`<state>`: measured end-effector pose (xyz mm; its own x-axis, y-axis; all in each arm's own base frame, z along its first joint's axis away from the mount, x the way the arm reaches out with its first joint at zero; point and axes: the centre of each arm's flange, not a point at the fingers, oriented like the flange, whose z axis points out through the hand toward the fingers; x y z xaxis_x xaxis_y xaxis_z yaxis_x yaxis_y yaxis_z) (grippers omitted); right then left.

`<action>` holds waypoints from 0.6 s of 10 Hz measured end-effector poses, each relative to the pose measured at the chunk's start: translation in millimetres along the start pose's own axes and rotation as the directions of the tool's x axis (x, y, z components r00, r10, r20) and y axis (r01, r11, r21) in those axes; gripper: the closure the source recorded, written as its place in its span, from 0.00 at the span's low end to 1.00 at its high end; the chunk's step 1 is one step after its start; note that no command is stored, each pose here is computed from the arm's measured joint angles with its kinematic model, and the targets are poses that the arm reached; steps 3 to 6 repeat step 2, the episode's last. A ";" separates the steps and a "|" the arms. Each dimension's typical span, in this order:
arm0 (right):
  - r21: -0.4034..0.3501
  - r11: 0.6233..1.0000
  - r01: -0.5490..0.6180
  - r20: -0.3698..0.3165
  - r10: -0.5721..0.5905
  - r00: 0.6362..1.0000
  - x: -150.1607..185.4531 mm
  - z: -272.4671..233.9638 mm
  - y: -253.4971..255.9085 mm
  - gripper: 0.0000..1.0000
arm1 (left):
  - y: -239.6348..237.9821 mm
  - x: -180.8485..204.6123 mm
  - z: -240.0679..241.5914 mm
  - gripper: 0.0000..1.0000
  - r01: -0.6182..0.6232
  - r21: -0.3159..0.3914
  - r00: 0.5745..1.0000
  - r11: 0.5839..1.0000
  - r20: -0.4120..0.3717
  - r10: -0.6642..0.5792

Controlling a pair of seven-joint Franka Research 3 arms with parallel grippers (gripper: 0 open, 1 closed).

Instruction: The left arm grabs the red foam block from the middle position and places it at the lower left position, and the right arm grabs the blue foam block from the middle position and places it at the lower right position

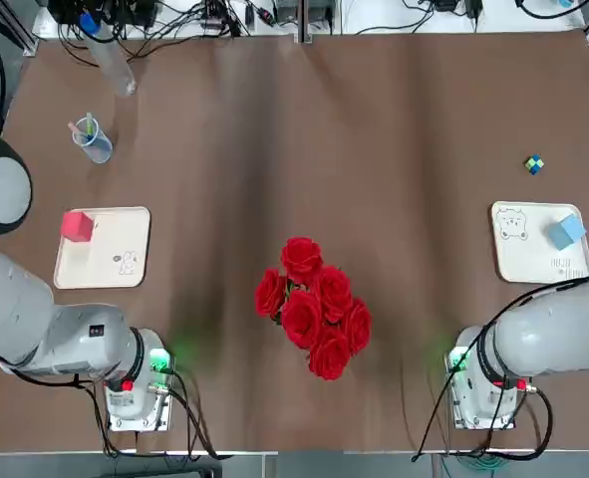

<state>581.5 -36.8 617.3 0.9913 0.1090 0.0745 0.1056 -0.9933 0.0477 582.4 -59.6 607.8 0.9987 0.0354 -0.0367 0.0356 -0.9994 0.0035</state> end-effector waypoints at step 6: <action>0.000 1.000 -0.012 -0.003 0.012 1.000 -1.9 -5.2 7.1 0.00 | -3.7 0.3 -0.6 0.00 0.005 0.000 1.000 1.000 -0.001 -0.005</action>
